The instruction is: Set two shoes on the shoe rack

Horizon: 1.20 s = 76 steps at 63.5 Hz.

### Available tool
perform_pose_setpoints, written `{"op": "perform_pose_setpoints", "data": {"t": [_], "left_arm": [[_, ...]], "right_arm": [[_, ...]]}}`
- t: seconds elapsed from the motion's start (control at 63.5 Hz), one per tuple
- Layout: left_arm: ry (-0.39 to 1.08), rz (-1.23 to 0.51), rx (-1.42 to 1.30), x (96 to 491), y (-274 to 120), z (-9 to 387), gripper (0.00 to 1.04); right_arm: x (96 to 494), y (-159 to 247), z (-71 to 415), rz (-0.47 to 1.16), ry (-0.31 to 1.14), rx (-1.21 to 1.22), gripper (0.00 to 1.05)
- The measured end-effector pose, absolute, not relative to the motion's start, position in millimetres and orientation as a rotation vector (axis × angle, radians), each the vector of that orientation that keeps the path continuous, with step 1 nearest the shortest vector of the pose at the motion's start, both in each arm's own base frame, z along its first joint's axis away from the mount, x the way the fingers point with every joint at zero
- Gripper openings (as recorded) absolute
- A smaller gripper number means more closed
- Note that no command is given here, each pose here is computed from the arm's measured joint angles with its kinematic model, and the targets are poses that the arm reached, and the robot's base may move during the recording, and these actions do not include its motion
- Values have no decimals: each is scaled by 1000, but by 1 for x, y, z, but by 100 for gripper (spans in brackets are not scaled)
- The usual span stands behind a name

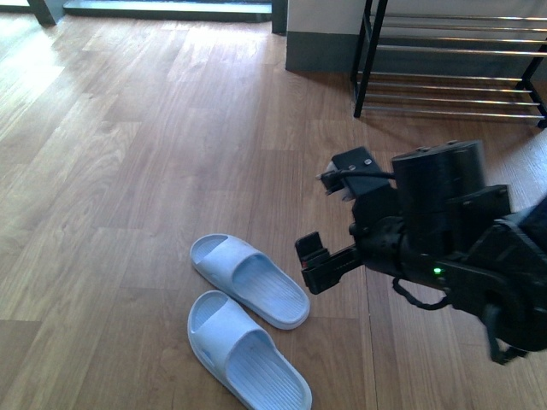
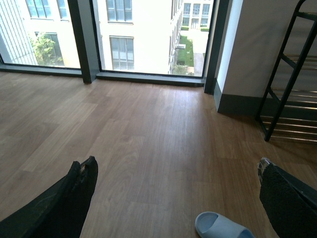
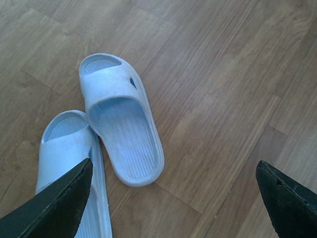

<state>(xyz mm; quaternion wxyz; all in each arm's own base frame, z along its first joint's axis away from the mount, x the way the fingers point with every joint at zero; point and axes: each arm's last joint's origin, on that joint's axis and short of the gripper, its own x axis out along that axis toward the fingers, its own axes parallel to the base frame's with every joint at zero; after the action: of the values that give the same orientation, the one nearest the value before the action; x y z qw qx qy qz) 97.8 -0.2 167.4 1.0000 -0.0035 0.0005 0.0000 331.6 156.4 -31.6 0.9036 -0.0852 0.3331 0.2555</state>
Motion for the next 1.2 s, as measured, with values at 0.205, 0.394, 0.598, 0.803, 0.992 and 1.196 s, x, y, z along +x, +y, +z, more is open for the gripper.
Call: {"op": "perform_pose_setpoints", "data": {"t": [0.205,0.394,0.598,0.803,0.992,1.196], "left_arm": [[1,0,-7,98,0,167,95],[1,0,-7,98,0,167,95],[1,0,-7,98,0,167,95],[1,0,-7,98,0,167,95],[1,0,-7,98,0,167,95],[1,0,-7,98,0,167,95]], "right_arm": [[351,194,-82,582,735,-197,96],[366,223,-113,619,744,-216,96],[385,237,-136,600,730,-227,96],[404,234,-160,571,716,-247,96],[412,235,-181,578,730,-248,96],[424,247,-200,598,723,-226,82]]}}
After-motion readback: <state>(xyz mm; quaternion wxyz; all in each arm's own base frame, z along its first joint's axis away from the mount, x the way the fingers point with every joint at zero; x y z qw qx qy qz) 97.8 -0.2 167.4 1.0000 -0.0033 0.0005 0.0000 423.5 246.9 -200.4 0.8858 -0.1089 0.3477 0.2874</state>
